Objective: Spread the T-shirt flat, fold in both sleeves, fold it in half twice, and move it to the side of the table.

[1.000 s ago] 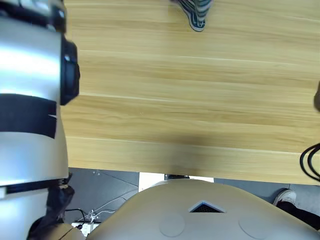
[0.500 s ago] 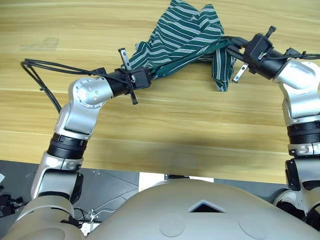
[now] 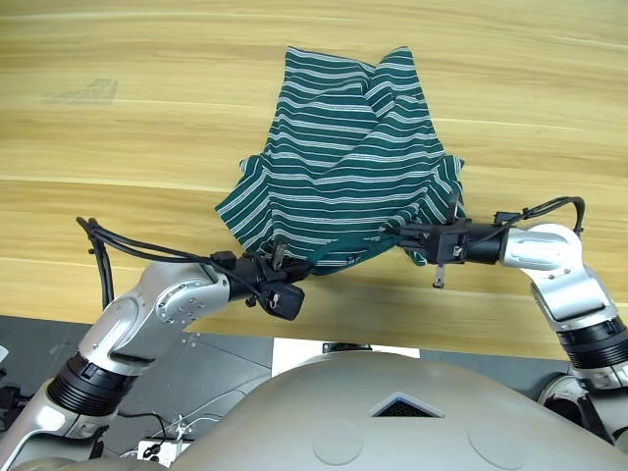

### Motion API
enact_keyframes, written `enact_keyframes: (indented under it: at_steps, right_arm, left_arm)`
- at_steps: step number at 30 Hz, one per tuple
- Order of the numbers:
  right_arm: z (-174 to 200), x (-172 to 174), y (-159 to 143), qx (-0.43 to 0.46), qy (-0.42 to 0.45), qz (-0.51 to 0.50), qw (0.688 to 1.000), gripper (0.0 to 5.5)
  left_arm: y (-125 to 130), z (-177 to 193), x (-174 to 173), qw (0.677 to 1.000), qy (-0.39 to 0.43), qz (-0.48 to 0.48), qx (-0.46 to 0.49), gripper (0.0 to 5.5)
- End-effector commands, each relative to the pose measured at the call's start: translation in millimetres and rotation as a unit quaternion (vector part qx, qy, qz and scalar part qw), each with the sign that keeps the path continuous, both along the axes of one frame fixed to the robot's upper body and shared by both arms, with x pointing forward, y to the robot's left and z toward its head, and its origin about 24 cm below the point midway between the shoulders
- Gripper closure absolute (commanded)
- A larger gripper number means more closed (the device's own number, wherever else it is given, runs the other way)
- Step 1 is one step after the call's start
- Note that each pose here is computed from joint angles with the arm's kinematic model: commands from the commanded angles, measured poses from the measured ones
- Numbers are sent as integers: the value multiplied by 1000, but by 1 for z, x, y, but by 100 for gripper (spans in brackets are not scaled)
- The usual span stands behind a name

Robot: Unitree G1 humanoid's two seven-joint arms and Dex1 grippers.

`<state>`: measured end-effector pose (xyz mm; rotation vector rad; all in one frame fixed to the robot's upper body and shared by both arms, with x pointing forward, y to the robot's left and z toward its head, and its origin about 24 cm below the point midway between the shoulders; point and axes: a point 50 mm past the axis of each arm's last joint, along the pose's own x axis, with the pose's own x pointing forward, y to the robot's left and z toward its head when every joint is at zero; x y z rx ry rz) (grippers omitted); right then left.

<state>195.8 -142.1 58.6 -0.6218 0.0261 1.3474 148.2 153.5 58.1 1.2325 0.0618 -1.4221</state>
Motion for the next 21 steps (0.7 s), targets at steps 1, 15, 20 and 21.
enact_keyframes:
  at_steps: [1, 15, 20, 21]
  right_arm:
    - [2, -2, -1, 53, 57, -24, 997, 448]
    - [13, -26, -38, 52, 198, 56, 977, 185]
    - [21, 6, -76, 2, 88, -66, 994, 87]
    - [21, 15, -86, -20, 56, -102, 993, 66]
  left_arm:
    - [-2, -2, 1, 1000, -4, 13, -15, 455]
    - [1, 57, -7, 955, 195, 55, -215, 227]
    - [41, 92, 69, 896, 34, 257, -361, 204]
    - [48, 89, 80, 881, -9, 302, -365, 204]
